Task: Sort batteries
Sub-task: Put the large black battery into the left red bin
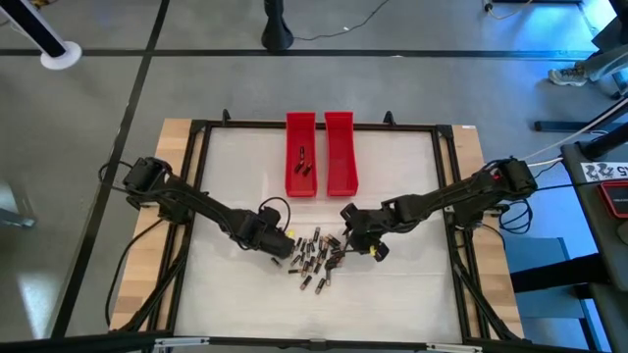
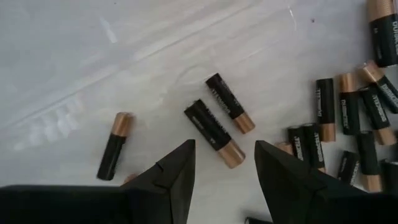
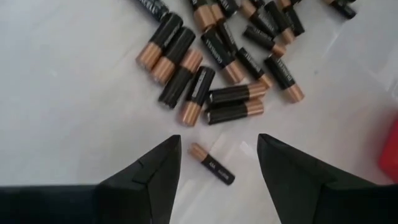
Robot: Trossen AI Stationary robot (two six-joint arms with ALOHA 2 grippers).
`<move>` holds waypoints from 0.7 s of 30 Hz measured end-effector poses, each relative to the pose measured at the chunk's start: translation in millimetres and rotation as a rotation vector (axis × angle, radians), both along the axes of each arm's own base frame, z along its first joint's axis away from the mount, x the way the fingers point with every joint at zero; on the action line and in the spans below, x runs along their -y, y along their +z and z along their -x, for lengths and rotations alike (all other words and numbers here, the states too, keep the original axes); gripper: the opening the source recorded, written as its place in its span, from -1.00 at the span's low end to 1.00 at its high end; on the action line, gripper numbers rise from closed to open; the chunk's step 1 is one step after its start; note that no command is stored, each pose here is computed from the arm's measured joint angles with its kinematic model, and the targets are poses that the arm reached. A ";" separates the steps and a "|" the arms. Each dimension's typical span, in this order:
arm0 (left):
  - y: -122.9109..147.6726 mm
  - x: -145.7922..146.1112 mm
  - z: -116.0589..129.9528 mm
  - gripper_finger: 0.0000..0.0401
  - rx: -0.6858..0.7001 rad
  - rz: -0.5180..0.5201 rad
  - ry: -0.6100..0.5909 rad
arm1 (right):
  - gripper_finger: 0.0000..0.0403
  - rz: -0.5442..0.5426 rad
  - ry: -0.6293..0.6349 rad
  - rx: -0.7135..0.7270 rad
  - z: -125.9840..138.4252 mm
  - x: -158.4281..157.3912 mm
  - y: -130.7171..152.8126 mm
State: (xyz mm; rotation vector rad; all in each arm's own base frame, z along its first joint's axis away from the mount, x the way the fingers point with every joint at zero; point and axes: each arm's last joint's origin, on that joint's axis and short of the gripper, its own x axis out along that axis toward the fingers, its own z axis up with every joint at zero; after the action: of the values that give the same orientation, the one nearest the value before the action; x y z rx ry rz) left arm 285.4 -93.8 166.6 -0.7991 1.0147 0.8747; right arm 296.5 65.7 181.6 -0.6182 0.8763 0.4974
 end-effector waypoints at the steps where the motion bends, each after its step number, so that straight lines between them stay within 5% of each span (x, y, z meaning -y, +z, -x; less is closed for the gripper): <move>1: -2.0 -0.8 -0.7 -0.23 -0.007 -0.001 0.003 | 0.06 -0.002 0.000 0.006 -0.6 -0.1 0.5; 15: -29.0 -6.8 -8.7 -0.25 -0.122 0.019 -0.010 | 0.06 -0.002 -0.001 0.002 -0.2 -0.1 0.2; 21: -29.7 -7.3 -9.3 -0.51 -0.136 0.009 -0.085 | 0.06 -0.003 -0.003 0.002 -0.2 -0.1 0.2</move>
State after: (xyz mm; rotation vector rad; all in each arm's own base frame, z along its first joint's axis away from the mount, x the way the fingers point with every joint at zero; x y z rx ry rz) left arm 294.7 -86.5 136.8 -0.7061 1.1644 0.8611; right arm 296.7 65.7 181.8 -0.6149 0.8740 0.4953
